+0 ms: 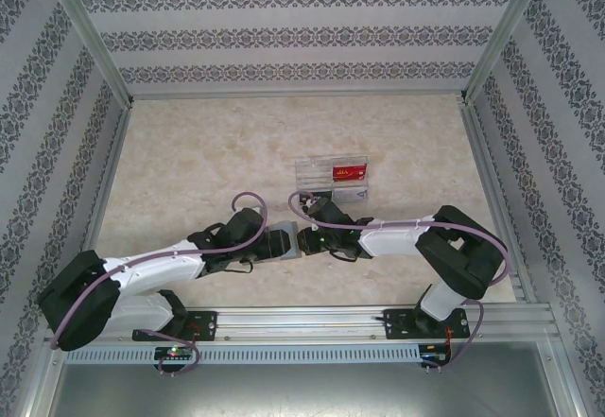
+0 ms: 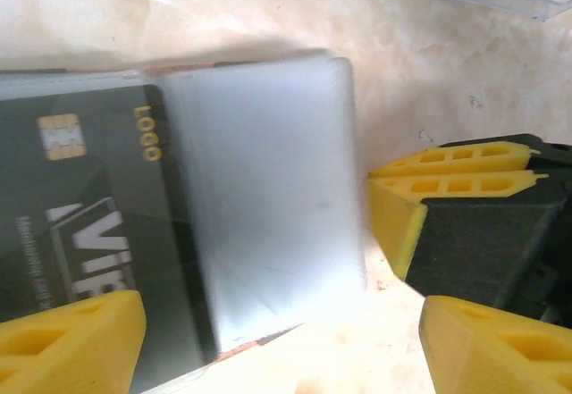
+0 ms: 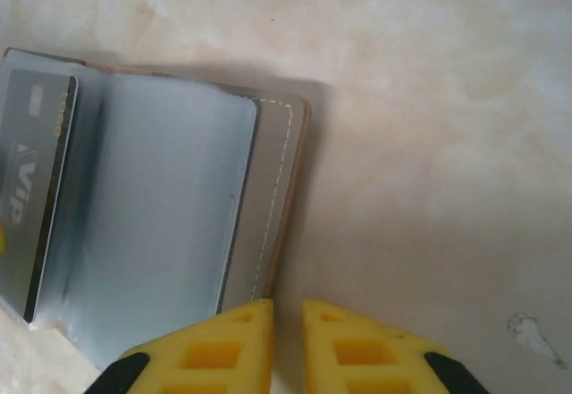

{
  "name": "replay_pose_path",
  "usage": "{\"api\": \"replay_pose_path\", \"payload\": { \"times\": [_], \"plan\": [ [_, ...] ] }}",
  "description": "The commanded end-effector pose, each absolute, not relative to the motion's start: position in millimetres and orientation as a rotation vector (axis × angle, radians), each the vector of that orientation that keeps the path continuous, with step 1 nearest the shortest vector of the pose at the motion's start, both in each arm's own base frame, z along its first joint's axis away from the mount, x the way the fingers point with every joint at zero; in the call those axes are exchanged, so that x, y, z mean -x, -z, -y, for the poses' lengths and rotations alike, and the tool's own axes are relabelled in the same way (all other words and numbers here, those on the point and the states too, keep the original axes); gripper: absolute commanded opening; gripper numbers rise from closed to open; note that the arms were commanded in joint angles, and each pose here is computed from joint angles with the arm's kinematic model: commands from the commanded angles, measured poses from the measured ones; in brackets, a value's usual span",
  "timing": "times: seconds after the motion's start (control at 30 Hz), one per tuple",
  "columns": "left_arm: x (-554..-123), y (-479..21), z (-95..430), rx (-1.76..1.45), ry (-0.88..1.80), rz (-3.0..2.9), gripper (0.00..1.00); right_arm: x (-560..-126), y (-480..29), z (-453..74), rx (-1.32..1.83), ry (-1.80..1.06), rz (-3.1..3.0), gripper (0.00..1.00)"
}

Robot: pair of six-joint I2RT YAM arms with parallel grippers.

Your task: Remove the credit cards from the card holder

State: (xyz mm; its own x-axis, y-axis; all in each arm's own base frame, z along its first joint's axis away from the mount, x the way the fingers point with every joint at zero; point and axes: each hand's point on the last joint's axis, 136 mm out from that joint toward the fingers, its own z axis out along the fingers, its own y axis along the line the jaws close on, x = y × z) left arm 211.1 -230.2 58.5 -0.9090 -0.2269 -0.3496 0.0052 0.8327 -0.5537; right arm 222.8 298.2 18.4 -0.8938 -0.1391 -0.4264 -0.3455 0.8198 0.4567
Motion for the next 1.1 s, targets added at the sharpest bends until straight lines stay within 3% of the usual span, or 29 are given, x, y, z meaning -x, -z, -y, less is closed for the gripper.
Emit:
{"api": "replay_pose_path", "payload": {
  "times": [0.0,0.2,0.4,0.67,1.07],
  "plan": [
    [-215,-77,236,0.110,0.790,-2.567,0.81,-227,-34,-299,0.347,-0.765,-2.578,0.21],
    [-215,-78,215,0.134,0.670,-2.558,0.76,-228,-55,-306,0.374,-0.822,-2.536,0.23],
    [-207,-71,179,0.171,0.514,-2.555,0.52,-223,-72,-338,0.394,-1.022,-2.519,0.22],
    [-207,-50,173,0.211,0.549,-2.572,0.16,-218,-69,-370,0.377,-1.184,-2.538,0.22],
    [-207,-34,158,0.257,0.457,-2.613,0.13,-214,-60,-384,0.390,-1.191,-2.568,0.23]
  ]
}}
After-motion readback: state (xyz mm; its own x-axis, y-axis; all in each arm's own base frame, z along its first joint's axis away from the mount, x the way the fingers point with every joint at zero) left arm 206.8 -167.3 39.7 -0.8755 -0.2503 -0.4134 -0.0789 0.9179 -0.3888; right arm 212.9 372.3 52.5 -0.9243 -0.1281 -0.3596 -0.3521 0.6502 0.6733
